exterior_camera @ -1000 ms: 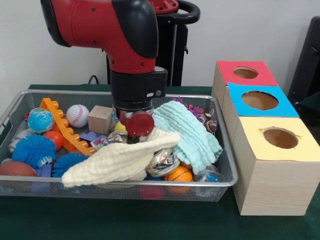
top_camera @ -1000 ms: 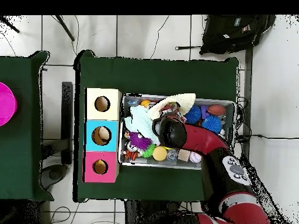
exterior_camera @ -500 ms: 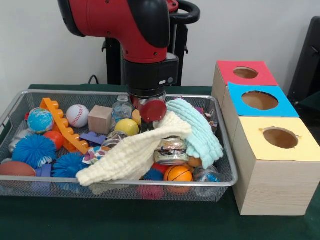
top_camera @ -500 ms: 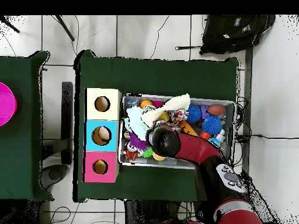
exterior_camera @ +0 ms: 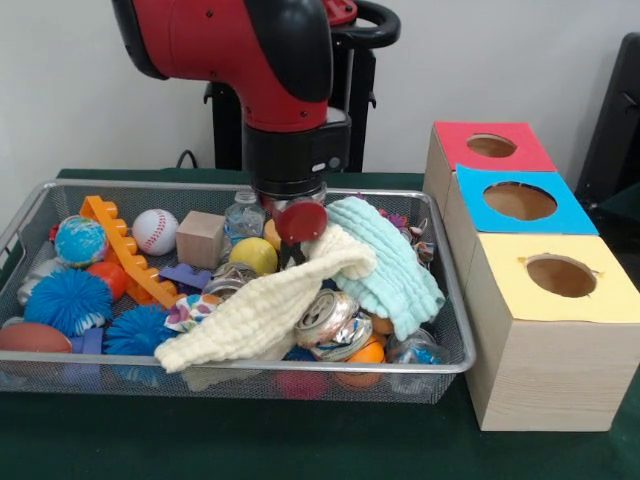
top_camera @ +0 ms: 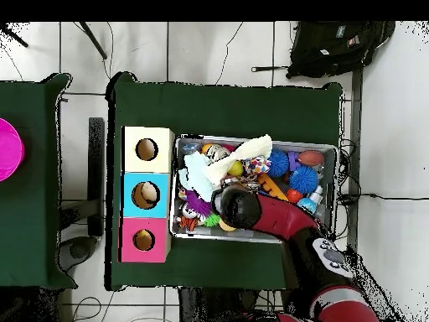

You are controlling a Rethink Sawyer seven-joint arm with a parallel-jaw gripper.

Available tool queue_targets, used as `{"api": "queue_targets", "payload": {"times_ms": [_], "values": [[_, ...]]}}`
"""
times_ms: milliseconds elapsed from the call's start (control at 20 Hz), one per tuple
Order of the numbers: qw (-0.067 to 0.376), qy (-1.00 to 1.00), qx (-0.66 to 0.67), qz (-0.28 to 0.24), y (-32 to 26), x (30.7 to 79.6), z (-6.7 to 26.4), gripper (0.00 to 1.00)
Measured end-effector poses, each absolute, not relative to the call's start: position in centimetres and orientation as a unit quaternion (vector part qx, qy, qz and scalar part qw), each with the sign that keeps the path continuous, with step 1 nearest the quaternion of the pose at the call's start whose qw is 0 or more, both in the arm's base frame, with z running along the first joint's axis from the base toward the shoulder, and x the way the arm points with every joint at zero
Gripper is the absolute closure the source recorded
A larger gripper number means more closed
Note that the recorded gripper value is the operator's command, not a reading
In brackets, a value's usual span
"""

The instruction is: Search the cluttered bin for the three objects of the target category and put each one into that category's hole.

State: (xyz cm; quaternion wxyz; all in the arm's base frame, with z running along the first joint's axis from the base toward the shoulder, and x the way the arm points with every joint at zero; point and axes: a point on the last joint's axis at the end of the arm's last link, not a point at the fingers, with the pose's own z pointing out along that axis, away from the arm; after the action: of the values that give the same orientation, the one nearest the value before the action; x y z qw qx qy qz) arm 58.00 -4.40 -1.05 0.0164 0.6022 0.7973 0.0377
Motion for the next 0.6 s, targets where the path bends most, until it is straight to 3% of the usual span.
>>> {"api": "queue_targets", "payload": {"times_ms": [600], "values": [[-0.042, 0.759, 0.65, 0.018, -11.5, 55.5, -0.8, 0.0]]}}
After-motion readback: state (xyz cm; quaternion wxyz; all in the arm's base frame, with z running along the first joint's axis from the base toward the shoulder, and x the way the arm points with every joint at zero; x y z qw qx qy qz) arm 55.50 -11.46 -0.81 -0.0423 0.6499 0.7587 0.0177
